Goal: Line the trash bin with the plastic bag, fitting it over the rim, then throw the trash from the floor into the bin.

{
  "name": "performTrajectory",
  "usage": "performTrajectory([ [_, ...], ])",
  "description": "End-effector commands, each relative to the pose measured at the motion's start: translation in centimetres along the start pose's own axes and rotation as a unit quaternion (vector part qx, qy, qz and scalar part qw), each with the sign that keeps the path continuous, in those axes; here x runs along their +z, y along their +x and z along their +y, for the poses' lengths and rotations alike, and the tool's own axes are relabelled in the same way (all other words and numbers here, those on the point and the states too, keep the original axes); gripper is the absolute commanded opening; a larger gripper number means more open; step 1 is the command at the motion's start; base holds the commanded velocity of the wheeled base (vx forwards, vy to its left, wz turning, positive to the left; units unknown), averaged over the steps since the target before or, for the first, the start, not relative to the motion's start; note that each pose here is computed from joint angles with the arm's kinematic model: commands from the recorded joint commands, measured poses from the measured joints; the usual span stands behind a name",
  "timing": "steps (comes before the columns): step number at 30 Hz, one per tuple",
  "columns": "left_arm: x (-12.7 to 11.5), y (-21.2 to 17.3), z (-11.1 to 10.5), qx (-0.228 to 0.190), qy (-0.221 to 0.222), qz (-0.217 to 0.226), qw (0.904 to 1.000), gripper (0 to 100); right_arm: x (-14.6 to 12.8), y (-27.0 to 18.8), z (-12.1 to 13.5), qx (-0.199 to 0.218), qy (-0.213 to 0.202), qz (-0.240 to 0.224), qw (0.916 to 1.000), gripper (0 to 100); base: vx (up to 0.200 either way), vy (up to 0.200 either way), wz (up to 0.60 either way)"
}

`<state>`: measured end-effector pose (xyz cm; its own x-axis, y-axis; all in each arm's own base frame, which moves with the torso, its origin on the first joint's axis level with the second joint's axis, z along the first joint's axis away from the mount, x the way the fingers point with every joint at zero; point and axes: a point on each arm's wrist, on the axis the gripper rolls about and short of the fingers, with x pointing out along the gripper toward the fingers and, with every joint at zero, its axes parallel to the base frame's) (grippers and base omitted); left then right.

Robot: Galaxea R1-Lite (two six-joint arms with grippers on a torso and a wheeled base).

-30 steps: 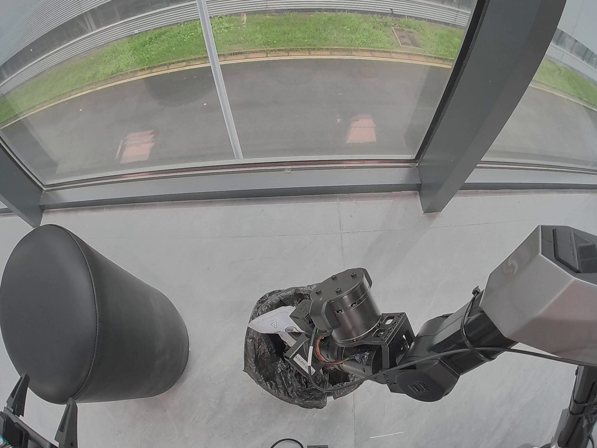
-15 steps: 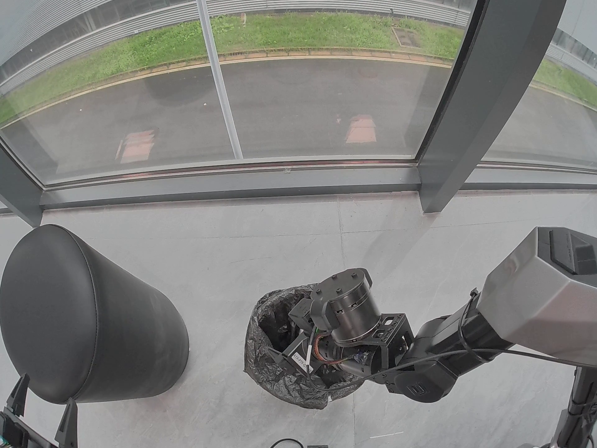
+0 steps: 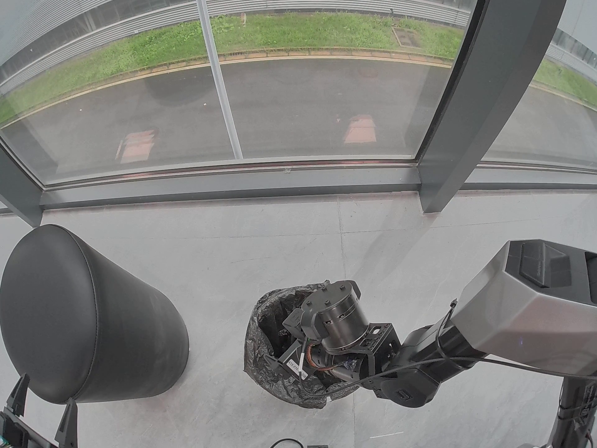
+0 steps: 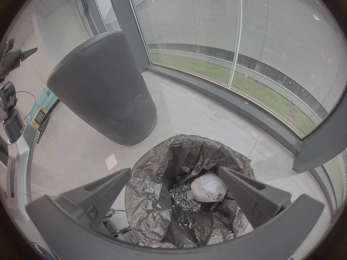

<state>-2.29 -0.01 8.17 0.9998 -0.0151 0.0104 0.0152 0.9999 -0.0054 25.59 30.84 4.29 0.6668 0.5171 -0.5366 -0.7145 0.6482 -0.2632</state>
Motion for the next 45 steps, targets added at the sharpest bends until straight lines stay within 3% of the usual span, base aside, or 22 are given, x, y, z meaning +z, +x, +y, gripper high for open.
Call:
performTrajectory([
  [1,-0.5,0.0,0.0,0.000,0.000,0.001,1.0000,100,-0.7,1.3,0.1,0.000,0.000,0.010,1.0000,100,0.000,0.000,0.00],
  [2,-0.5,0.0,0.0,0.000,0.000,0.001,1.0000,100,-0.8,1.7,0.0,-0.001,0.001,0.011,0.9999,100,0.000,0.000,0.00],
  [3,-0.5,0.0,0.0,0.000,0.000,0.001,1.0000,100,-1.1,2.1,-0.4,-0.003,0.004,0.016,0.9999,0,0.000,0.000,0.00],
  [23,-0.5,0.0,0.0,0.000,0.000,0.001,1.0000,100,-3.7,4.1,-2.7,-0.024,0.022,0.051,0.9981,0,0.000,0.000,0.00],
  [29,-0.5,0.0,0.0,0.000,0.000,0.001,1.0000,100,-5.7,6.2,-3.4,-0.032,0.028,0.075,0.9963,0,0.000,0.000,0.00],
  [45,-0.5,0.0,0.0,0.000,0.000,0.001,1.0000,100,-6.1,8.5,-6.3,-0.063,0.048,0.065,0.9948,0,0.000,0.000,0.00],
])
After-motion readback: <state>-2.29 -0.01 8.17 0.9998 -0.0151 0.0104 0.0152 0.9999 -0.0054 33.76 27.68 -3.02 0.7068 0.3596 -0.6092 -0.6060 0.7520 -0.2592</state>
